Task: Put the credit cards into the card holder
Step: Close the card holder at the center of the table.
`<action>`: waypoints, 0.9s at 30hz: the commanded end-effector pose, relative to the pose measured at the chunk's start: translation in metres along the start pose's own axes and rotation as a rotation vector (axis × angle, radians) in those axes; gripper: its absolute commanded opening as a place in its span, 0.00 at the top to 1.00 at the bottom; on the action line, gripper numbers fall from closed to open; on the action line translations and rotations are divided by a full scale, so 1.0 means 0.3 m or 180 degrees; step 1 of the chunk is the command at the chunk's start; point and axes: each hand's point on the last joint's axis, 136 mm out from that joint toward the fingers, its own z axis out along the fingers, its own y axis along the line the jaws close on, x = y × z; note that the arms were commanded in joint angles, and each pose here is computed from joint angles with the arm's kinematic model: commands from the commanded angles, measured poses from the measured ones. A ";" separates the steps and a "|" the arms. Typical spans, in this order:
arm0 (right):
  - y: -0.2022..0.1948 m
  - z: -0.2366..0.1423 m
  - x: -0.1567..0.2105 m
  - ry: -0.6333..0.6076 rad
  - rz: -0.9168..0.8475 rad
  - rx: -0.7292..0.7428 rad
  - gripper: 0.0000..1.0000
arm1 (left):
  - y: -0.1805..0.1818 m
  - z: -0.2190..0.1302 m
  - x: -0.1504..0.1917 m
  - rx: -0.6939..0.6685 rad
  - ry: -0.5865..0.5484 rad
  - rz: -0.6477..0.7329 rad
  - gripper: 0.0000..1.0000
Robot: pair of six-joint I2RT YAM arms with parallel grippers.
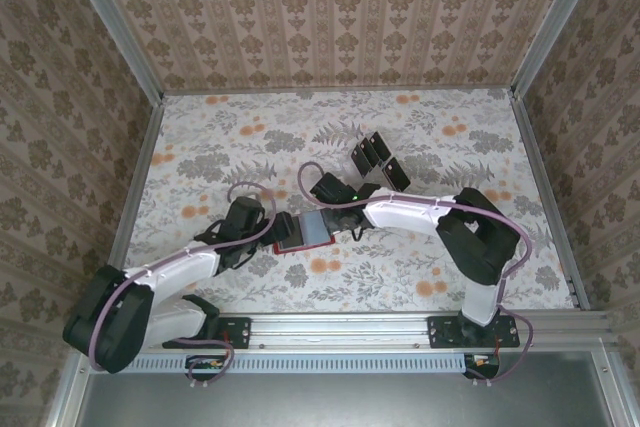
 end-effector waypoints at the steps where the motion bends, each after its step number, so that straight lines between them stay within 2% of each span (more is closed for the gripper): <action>1: 0.035 -0.026 -0.003 -0.0038 0.0322 -0.0329 1.00 | -0.051 0.013 0.010 0.0216 0.0032 0.0056 0.00; 15: 0.084 -0.085 -0.043 -0.0142 0.0612 -0.0727 1.00 | -0.136 0.029 0.006 0.0370 0.0053 0.0182 0.00; 27: 0.082 -0.036 -0.013 -0.0037 0.0726 -0.0771 1.00 | -0.137 0.038 0.021 0.0333 0.0082 0.0218 0.00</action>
